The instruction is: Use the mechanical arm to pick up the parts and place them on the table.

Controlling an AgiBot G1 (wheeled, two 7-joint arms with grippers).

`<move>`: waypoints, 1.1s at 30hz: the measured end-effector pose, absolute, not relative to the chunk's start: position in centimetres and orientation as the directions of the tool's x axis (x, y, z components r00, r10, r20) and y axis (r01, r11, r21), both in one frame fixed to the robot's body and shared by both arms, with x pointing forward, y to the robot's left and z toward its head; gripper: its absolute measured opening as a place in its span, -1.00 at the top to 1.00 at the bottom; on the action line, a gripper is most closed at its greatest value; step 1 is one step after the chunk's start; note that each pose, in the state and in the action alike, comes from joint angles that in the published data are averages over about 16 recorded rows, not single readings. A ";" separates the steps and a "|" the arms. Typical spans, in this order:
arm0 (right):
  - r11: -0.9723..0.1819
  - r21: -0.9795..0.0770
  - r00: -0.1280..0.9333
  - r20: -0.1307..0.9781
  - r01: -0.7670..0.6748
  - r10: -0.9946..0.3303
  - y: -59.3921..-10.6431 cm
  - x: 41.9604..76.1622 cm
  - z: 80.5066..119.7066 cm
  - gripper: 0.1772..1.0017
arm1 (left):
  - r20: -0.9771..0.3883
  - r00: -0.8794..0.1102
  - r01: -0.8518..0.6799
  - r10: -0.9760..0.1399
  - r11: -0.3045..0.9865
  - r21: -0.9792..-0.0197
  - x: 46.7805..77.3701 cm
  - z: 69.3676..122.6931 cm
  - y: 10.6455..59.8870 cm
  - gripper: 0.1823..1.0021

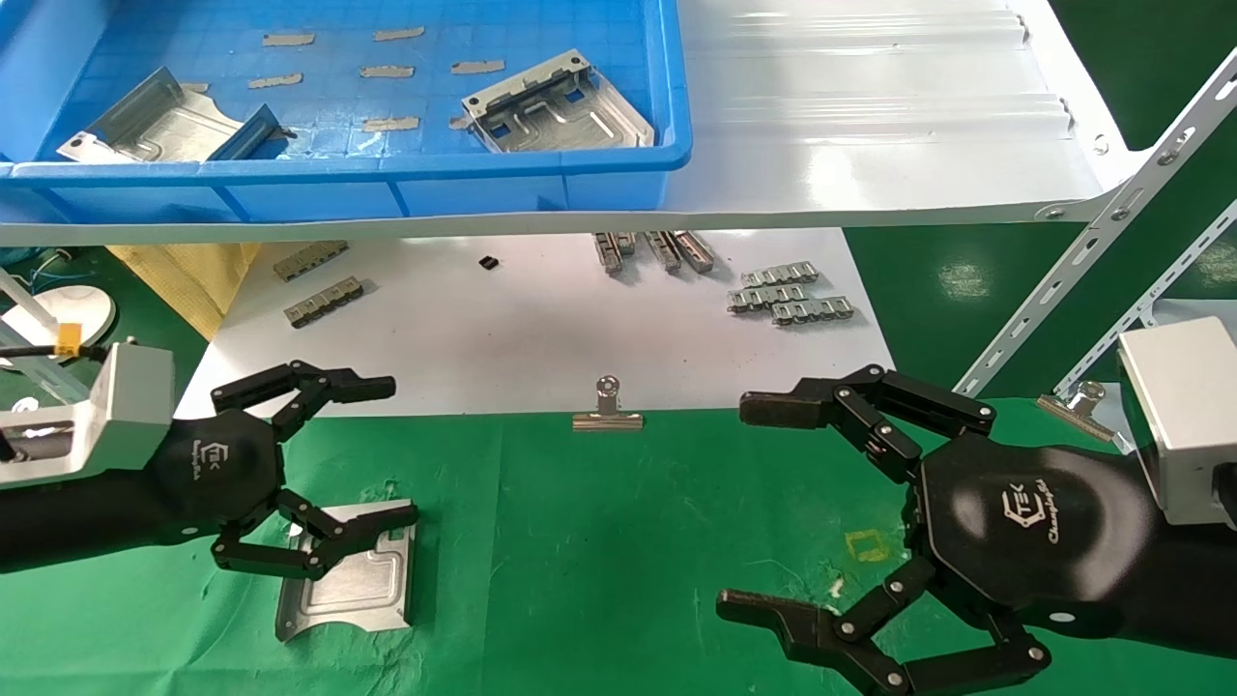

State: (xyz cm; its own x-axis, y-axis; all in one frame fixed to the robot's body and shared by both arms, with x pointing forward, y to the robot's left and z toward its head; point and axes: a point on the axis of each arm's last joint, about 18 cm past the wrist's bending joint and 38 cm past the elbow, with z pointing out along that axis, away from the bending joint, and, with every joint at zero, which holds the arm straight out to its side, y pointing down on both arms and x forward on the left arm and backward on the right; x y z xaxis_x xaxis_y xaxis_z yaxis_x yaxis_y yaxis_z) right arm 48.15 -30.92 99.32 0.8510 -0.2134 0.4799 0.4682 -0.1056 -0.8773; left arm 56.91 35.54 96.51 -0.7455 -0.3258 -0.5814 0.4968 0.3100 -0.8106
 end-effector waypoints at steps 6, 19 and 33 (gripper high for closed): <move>-0.106 -0.877 0.851 0.480 0.468 -0.213 -30.9 48.2 99.3 -1.00 | -0.560 -0.770 0.499 -0.307 0.258 -0.827 55.3 97.3 34.3 -1.00; -0.106 -0.877 0.851 0.480 0.468 -0.213 -30.9 48.2 99.3 -1.00 | -0.512 -0.824 0.487 -0.241 0.160 -0.859 51.0 98.6 31.8 -1.00; -0.105 -0.877 0.851 0.480 0.468 -0.214 -30.9 48.2 99.3 -1.00 | -0.480 -0.861 0.468 -0.170 0.108 -0.877 47.2 99.3 29.8 -1.00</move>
